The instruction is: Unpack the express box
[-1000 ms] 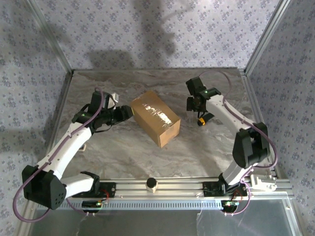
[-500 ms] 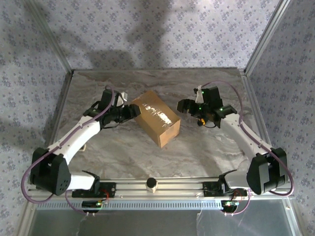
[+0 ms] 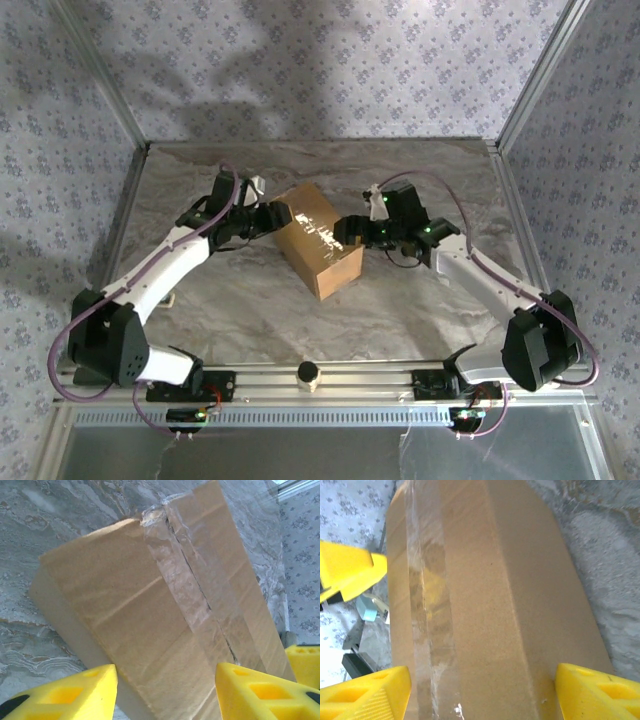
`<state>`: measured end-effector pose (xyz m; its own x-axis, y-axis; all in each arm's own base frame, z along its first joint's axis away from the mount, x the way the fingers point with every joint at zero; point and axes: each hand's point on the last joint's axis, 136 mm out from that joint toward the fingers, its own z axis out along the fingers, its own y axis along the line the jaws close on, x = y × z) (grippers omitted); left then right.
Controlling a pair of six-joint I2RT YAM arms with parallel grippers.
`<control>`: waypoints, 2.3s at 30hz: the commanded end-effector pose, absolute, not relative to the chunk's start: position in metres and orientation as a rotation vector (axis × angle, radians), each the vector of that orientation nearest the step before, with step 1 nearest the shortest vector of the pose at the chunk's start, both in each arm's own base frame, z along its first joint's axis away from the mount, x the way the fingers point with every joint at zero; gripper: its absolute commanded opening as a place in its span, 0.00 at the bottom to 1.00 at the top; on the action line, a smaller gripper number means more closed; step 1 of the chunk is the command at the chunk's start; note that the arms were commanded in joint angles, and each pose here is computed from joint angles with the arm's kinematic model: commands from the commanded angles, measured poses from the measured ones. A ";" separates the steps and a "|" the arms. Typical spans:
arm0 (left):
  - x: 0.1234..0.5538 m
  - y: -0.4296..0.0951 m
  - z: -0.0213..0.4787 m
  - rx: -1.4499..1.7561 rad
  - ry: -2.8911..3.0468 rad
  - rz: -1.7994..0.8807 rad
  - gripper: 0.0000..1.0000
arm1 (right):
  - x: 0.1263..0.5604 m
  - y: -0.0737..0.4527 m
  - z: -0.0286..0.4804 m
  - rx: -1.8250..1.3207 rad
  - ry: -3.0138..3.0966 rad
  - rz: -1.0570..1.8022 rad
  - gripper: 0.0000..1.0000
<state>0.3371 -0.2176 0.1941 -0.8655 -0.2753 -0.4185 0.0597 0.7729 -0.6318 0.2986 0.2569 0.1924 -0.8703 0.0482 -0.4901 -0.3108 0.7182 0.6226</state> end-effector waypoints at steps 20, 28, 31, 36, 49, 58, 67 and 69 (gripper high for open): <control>0.326 -0.205 0.178 -0.160 2.543 -0.796 0.63 | 0.308 0.273 0.221 -0.500 2.409 0.345 0.87; 0.321 -0.195 0.142 -0.220 2.615 -0.721 0.63 | 0.322 0.287 0.201 -0.580 2.412 0.125 0.88; 0.314 -0.189 0.127 -0.261 2.649 -0.687 0.63 | 0.321 0.289 0.193 -0.599 2.419 0.065 0.87; 0.308 -0.184 0.111 -0.282 2.695 -0.649 0.64 | 0.318 0.294 0.185 -0.644 2.407 -0.006 0.88; 0.298 -0.172 0.102 -0.298 2.728 -0.573 0.63 | 0.327 0.271 0.187 -0.603 2.365 -0.300 0.81; 0.288 -0.161 0.089 -0.322 2.765 -0.516 0.62 | 0.327 0.263 0.212 -0.569 2.304 -0.301 0.70; 0.279 -0.149 0.077 -0.354 2.787 -0.487 0.61 | 0.331 0.254 0.233 -0.549 2.241 -0.354 0.69; 0.279 -0.147 0.076 -0.365 2.790 -0.488 0.61 | 0.331 0.253 0.236 -0.552 2.234 -0.366 0.69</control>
<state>0.3274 -0.1998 0.1533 -0.8562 -0.3024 -0.4189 0.0066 0.8043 -0.5941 0.3232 0.2902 0.2124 -0.6060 -0.4679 -0.6433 -0.3655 0.8821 -0.2972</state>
